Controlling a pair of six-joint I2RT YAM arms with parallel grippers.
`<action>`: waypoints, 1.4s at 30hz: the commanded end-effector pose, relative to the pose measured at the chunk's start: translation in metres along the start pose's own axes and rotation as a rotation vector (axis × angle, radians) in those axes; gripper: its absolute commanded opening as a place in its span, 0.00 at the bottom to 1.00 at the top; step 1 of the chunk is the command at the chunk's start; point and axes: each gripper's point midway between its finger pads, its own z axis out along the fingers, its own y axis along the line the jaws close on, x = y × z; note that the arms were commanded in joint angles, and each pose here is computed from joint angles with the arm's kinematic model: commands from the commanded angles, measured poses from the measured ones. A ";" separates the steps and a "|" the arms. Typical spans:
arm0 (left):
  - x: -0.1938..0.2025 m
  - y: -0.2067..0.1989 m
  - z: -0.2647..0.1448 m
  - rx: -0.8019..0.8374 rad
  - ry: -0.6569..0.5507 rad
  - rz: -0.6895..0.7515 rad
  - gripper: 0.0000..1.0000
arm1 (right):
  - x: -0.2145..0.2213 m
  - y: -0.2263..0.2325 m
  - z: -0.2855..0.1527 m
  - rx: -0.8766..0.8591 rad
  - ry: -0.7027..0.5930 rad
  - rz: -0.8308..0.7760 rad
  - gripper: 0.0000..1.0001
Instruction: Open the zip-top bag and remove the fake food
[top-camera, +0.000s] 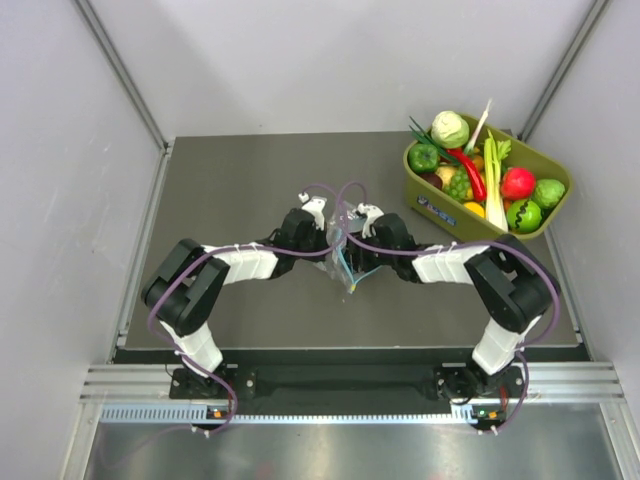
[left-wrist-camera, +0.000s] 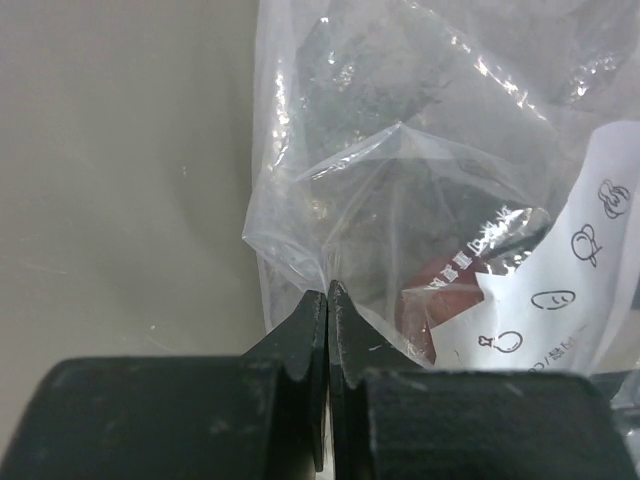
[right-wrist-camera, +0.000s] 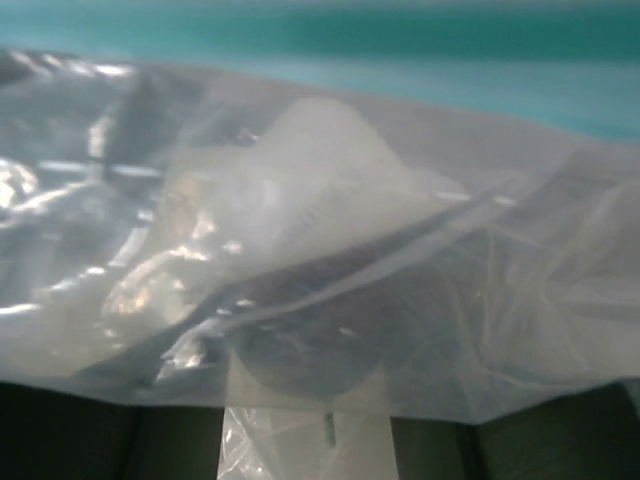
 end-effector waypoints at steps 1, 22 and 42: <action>-0.013 -0.004 -0.005 0.004 -0.051 -0.006 0.00 | 0.011 0.001 -0.003 0.019 0.015 -0.007 0.47; -0.016 0.015 -0.024 -0.096 -0.065 0.042 0.00 | -0.102 0.048 -0.158 -0.020 -0.512 0.008 0.26; -0.050 0.000 -0.061 -0.081 -0.106 0.031 0.45 | -0.183 -0.103 -0.318 0.519 -0.757 0.022 0.27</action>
